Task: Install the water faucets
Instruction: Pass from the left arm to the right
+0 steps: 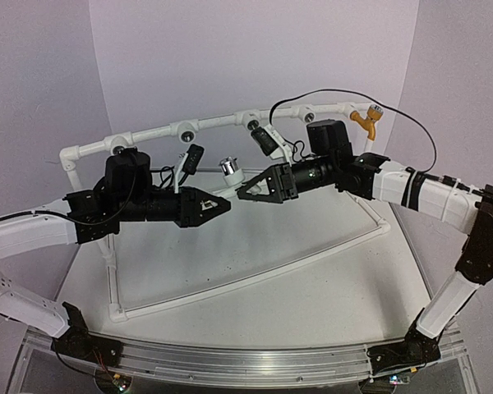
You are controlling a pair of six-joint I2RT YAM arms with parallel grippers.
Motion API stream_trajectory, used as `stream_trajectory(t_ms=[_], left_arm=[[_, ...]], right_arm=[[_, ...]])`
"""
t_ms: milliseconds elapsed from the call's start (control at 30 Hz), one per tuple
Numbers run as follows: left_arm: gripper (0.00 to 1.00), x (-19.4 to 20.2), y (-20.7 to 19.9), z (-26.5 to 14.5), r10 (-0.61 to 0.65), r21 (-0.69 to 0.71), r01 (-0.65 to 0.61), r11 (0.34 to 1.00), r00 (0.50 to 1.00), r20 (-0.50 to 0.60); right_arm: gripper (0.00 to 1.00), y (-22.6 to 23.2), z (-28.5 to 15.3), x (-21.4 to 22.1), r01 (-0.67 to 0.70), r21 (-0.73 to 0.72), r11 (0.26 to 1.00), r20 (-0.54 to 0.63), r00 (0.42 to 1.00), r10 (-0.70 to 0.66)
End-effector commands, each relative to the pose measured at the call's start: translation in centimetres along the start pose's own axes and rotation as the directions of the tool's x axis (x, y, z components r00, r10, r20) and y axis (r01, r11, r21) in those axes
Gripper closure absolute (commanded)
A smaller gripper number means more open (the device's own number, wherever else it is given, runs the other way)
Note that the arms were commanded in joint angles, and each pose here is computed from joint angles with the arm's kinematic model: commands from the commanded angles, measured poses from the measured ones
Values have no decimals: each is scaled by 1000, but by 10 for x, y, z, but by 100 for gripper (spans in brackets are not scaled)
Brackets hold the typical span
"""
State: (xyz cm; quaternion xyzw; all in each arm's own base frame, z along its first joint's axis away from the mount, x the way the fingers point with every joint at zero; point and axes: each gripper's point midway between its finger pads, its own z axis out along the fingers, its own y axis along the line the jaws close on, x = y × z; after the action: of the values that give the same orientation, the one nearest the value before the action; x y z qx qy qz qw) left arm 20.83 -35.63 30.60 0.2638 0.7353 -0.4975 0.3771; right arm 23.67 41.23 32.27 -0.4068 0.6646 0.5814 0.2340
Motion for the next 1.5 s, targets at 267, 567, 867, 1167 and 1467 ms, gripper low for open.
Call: stream_trajectory(t_ms=[267,567,867,1167,1467], left_arm=[[100,-20,-13,5,-2,46,1,999,1000,23],[100,-17,-14,6,-5,60,4,998,1000,6],[100,-14,-15,7,-4,69,5,998,1000,-3],[100,-14,-15,7,2,70,-1,998,1000,-6],[46,-13,1,-2,-19,-25,20,999,1000,18]], right_arm=[[35,9,12,-13,95,-3,995,3,995,-95],[53,11,16,-17,80,-41,996,16,997,-79],[100,-16,15,-28,12,120,993,92,996,-24],[100,-6,-5,-51,-64,74,995,207,977,48],[100,-38,-38,-46,-102,326,940,260,965,14]])
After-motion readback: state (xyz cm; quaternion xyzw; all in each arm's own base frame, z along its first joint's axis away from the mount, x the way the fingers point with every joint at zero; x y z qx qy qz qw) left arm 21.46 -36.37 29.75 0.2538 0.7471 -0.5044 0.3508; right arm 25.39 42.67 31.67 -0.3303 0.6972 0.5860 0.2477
